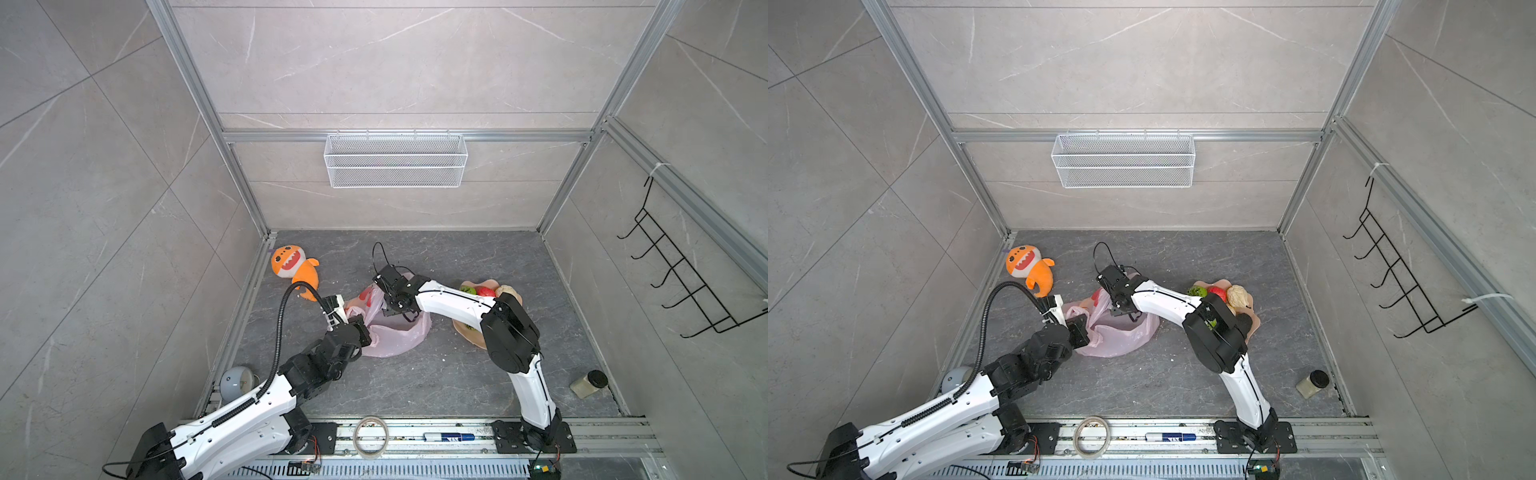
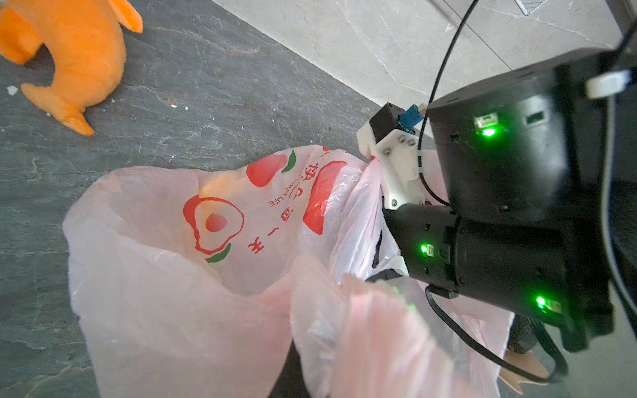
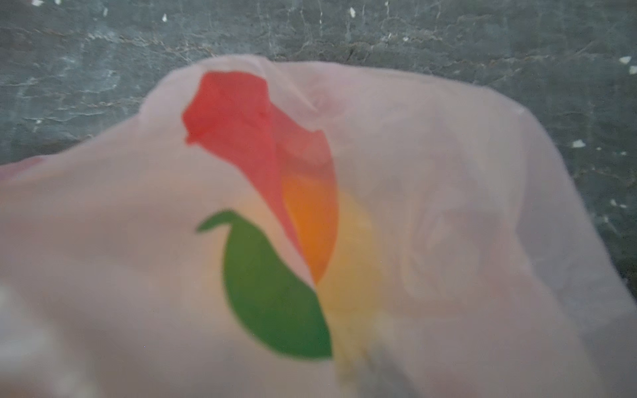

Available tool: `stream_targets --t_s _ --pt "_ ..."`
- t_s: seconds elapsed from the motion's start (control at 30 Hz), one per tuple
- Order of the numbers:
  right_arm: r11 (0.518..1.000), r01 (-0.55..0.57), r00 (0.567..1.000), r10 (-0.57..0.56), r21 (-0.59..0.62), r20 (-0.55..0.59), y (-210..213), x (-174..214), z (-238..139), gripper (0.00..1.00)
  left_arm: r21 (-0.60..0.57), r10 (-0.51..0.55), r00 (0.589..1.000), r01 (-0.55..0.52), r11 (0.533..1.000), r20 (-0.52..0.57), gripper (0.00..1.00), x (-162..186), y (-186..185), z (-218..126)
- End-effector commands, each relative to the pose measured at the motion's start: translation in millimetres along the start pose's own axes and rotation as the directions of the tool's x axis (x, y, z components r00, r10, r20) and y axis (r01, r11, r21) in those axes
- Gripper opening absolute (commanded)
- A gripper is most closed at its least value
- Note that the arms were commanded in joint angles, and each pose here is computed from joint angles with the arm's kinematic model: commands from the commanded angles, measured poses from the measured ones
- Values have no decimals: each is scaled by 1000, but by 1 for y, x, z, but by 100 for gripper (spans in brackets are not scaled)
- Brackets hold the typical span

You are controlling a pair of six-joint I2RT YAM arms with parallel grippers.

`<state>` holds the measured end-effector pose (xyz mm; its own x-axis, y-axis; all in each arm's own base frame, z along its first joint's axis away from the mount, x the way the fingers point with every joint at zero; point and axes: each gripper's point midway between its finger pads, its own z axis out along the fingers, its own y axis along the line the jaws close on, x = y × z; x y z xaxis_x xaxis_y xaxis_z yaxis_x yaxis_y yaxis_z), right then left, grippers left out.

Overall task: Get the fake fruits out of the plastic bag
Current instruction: 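Reach the right gripper deeper into the bag and close on the yellow fruit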

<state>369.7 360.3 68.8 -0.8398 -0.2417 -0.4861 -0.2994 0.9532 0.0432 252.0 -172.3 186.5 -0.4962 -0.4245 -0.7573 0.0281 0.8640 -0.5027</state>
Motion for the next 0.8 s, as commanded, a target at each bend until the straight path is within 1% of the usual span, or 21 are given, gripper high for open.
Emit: stream_targets --t_s 0.0,0.43,0.77 --pt "1000 26 999 -26 -13 41 1 -6 -29 46 -7 17 998 -17 1000 66 0 -22 -10 -2" --pt "996 63 996 -59 -69 59 13 6 -53 45 -95 18 999 -13 995 45 0 -17 4 6" --pt "983 135 989 -125 -128 81 22 11 -79 45 -93 14 999 -9 996 49 0 -18 0 11"
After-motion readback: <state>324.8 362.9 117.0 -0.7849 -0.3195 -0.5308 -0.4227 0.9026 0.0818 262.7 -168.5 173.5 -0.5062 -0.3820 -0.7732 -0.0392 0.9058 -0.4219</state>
